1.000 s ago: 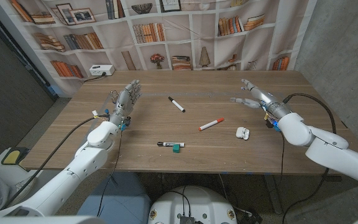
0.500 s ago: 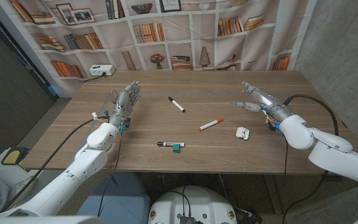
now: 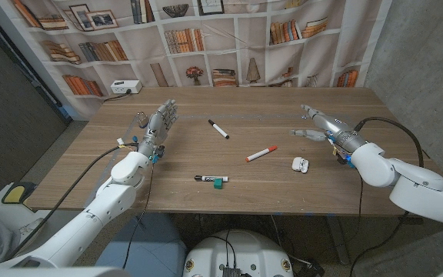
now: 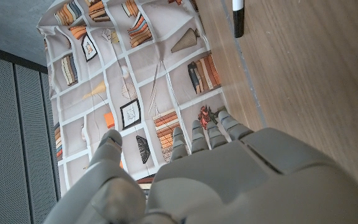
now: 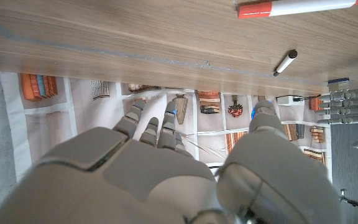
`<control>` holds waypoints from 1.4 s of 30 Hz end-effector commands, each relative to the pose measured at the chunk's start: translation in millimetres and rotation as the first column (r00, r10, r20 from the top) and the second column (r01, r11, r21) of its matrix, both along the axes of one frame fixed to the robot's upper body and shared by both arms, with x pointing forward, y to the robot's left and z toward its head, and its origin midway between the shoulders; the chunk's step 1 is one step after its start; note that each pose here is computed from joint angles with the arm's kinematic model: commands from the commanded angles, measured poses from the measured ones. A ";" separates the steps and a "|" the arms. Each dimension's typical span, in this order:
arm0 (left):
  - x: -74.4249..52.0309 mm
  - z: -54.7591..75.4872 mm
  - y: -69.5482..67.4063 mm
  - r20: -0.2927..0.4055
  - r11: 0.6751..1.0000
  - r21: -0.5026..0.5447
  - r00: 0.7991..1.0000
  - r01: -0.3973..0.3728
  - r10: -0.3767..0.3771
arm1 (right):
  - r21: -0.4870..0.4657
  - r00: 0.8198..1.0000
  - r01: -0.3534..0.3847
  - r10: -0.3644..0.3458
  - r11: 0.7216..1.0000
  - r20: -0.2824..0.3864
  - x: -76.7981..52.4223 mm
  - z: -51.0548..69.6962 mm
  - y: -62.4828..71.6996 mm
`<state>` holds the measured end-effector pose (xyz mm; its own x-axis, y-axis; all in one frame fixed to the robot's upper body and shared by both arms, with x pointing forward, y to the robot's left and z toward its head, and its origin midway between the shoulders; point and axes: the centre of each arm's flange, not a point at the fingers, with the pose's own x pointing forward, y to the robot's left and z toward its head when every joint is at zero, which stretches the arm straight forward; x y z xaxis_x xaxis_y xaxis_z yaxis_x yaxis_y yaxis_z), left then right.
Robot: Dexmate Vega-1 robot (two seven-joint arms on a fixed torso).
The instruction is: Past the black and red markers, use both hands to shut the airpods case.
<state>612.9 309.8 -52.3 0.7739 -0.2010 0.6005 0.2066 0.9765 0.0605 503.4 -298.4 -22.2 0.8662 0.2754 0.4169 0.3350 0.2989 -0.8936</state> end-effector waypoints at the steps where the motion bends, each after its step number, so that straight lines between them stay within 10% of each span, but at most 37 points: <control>1: 10.4 0.1 -4.2 -0.009 1.000 -0.004 1.000 0.008 -0.008 | -0.035 0.999 -0.012 0.011 0.999 -0.032 0.8 -2.9 -3.4; 42: 36.2 -3.8 -15.8 -0.040 0.999 0.022 0.999 0.029 -0.028 | -0.204 0.988 0.023 -0.054 0.979 -0.148 -5.6 0.5 9.0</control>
<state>645.5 296.0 -54.6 0.7886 -0.2329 0.5691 0.2331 0.9696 0.0739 500.0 -291.3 -17.6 0.9147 0.3089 0.2605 0.2316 0.1275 -0.9644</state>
